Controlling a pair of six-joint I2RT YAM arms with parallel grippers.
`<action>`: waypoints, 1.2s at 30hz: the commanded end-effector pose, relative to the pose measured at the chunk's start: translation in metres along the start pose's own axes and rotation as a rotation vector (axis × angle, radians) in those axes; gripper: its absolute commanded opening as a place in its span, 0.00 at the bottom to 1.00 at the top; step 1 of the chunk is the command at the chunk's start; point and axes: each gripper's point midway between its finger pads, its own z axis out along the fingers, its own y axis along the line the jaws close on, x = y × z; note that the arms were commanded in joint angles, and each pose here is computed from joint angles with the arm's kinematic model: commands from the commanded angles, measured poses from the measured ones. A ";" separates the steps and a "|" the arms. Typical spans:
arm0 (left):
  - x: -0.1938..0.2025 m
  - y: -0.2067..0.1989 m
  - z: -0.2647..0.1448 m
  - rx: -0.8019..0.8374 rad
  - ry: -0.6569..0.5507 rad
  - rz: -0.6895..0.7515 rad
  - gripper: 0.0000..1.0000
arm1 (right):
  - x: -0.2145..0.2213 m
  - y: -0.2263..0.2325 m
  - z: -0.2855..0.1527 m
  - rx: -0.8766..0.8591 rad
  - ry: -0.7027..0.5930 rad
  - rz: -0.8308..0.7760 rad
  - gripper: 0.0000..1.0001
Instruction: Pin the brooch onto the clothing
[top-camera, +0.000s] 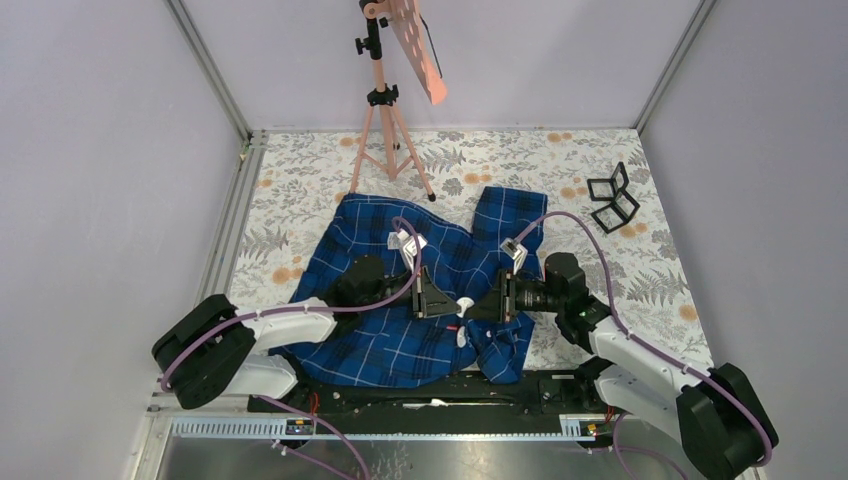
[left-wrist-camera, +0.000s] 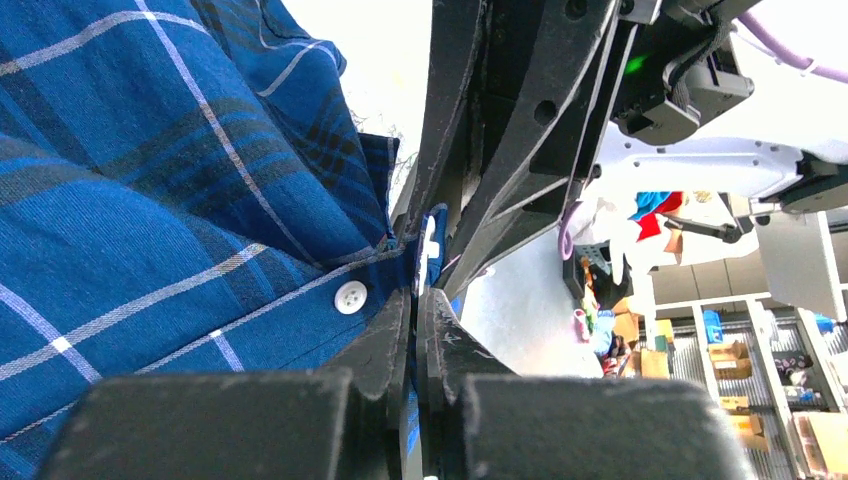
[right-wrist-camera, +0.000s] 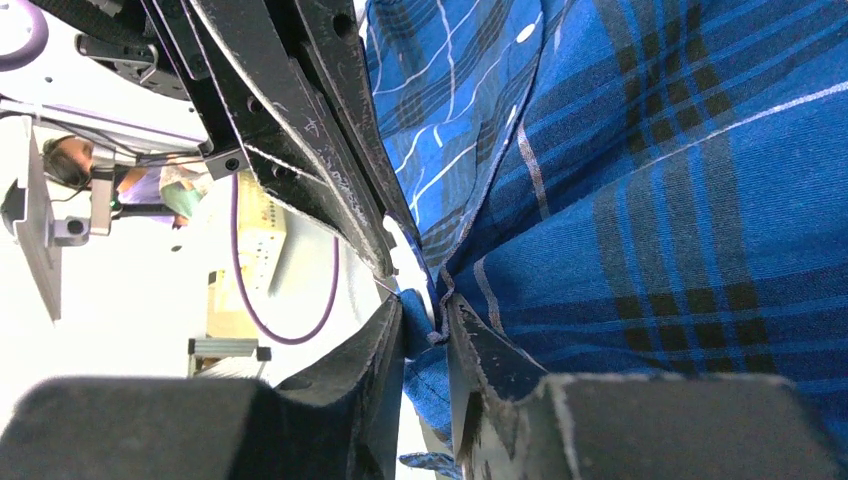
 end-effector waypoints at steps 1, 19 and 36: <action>-0.002 -0.036 0.002 0.160 0.050 0.113 0.00 | -0.011 0.012 0.003 -0.059 -0.014 -0.038 0.20; 0.011 -0.047 0.007 0.198 0.139 0.184 0.00 | -0.008 -0.016 0.022 0.005 0.049 0.125 0.16; 0.014 -0.051 0.004 0.213 0.144 0.206 0.00 | -0.014 -0.040 0.033 0.080 0.002 0.257 0.15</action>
